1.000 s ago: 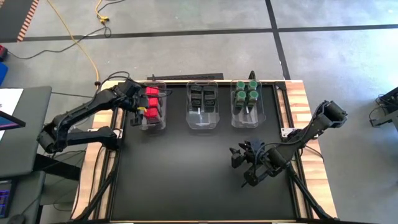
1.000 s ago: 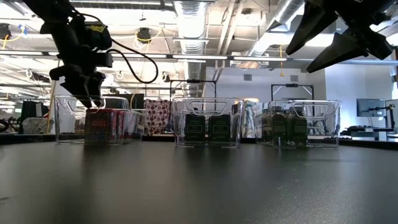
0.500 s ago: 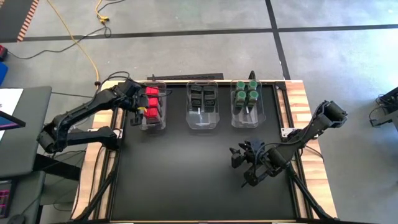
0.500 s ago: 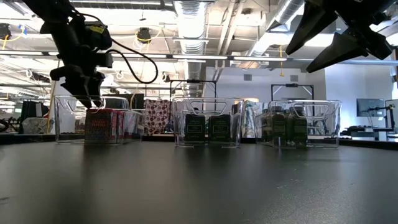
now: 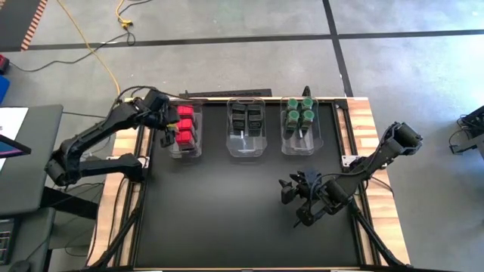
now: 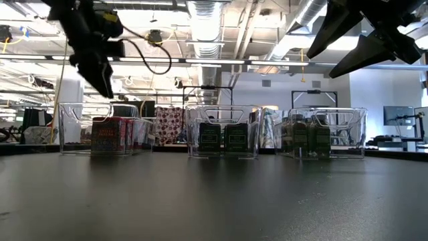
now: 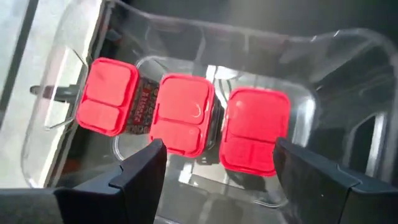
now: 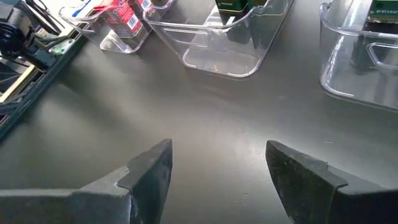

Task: Sort spices by type
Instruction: Return to Home Position

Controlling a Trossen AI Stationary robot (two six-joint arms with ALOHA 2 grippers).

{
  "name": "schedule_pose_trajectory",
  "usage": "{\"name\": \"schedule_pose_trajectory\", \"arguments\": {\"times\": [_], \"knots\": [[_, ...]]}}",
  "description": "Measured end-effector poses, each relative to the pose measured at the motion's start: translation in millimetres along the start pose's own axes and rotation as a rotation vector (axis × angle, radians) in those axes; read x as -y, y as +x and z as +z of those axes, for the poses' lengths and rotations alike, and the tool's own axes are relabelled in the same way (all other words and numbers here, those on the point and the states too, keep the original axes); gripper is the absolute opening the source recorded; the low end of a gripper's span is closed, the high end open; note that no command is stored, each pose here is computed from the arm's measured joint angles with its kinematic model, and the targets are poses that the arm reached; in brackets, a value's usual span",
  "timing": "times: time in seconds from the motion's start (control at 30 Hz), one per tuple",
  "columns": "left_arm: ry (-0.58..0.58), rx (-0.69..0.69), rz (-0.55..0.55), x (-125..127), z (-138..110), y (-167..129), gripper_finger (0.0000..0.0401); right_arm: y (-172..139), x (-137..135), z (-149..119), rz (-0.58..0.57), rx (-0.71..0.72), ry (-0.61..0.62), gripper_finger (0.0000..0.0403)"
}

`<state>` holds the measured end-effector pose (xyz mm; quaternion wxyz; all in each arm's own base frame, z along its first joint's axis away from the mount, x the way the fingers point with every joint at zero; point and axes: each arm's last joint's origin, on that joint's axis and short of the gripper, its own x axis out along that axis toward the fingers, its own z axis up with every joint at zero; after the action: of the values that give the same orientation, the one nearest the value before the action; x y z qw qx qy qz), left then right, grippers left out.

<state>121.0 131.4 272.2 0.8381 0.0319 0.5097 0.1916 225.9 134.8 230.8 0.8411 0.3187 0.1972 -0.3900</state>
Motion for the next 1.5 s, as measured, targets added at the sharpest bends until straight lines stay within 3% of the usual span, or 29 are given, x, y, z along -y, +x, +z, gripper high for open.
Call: {"name": "schedule_pose_trajectory", "arguments": {"times": [0.13,0.3,0.53,0.77,1.0,1.07,1.3,1.5], "knots": [[-0.030,0.049,0.006,-1,15,-19,0.0282,0,0,0,0.000,0.000,0.001,0.0286],[-0.053,0.203,0.047,-3,40,-43,0.0282,7,-1,5,-0.015,0.013,0.040,0.0286],[-0.020,0.406,0.104,-7,64,-70,0.0282,35,-3,31,-0.070,0.076,0.144,0.0286],[0.098,0.595,-0.234,9,76,-72,0.0282,72,-16,74,-0.028,0.158,-0.120,0.0286],[0.069,0.600,-0.365,30,84,-51,0.0282,107,-21,125,0.289,0.078,-0.473,0.0286],[0.046,0.599,-0.401,38,84,-41,0.0282,113,-18,136,0.330,0.101,-0.542,0.0286],[0.010,0.723,-0.509,70,88,-20,0.0282,101,6,156,0.426,0.083,-0.700,0.0286],[-0.014,0.829,-0.571,89,85,-5,0.0282,72,54,142,0.451,0.131,-0.660,0.0286]]}}
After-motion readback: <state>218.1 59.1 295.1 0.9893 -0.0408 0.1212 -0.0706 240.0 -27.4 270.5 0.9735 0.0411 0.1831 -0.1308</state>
